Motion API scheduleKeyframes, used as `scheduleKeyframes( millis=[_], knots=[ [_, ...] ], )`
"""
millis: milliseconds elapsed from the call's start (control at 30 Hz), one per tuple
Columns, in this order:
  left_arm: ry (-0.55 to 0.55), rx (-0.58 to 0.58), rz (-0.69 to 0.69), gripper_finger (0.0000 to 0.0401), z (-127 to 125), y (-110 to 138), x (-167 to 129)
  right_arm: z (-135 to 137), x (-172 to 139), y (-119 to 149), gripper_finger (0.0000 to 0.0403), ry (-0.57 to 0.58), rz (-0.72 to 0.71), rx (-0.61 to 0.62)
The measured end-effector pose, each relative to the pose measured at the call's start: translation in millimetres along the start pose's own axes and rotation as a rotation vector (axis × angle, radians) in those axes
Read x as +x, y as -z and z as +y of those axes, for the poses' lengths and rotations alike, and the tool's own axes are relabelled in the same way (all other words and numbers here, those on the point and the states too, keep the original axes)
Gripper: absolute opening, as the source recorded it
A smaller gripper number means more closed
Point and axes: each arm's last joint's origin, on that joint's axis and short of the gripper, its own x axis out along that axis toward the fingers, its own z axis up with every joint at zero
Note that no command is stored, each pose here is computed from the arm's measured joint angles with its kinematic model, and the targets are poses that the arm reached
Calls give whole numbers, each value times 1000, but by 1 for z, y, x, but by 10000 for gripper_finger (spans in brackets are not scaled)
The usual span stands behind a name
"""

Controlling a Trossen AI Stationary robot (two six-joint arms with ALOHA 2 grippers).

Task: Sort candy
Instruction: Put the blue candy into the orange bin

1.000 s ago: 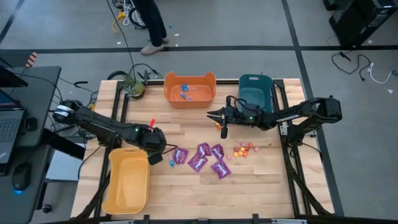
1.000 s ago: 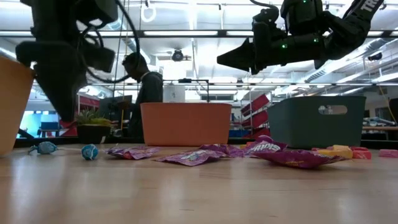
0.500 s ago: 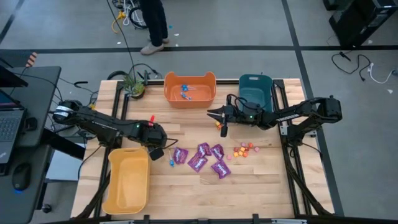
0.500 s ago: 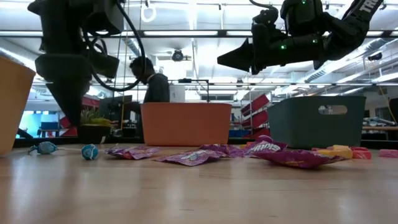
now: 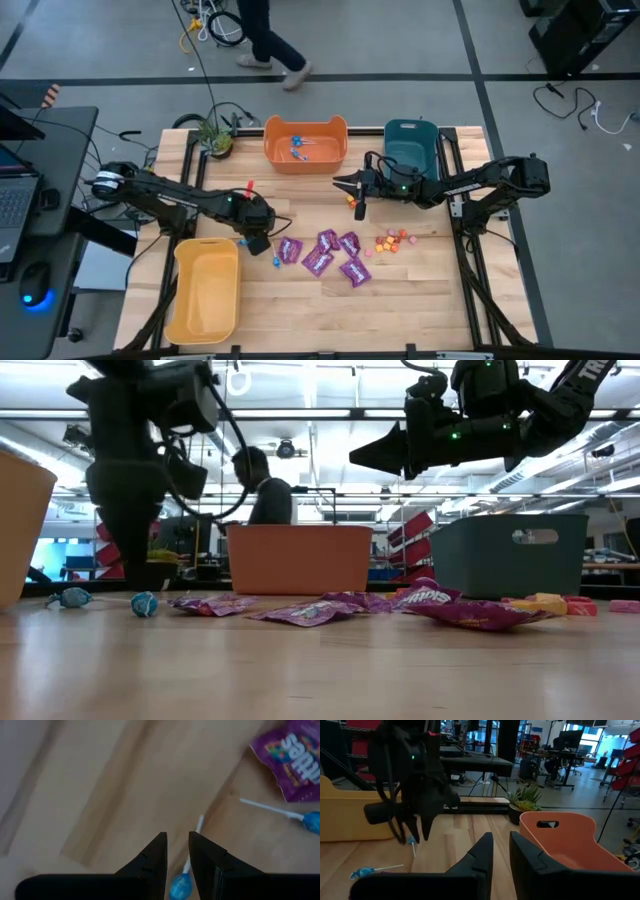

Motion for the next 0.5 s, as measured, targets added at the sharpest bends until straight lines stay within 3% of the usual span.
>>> scheduleKeyframes(
  millis=[200, 500],
  knots=[
    [63, 57, 40, 83, -7, -4, 13, 0, 0, 0, 50, 1, 0, 0],
    [74, 76, 64, 83, -6, -1, 15, 0, 0, 0, 50, 1, 0, 1]
  ],
)
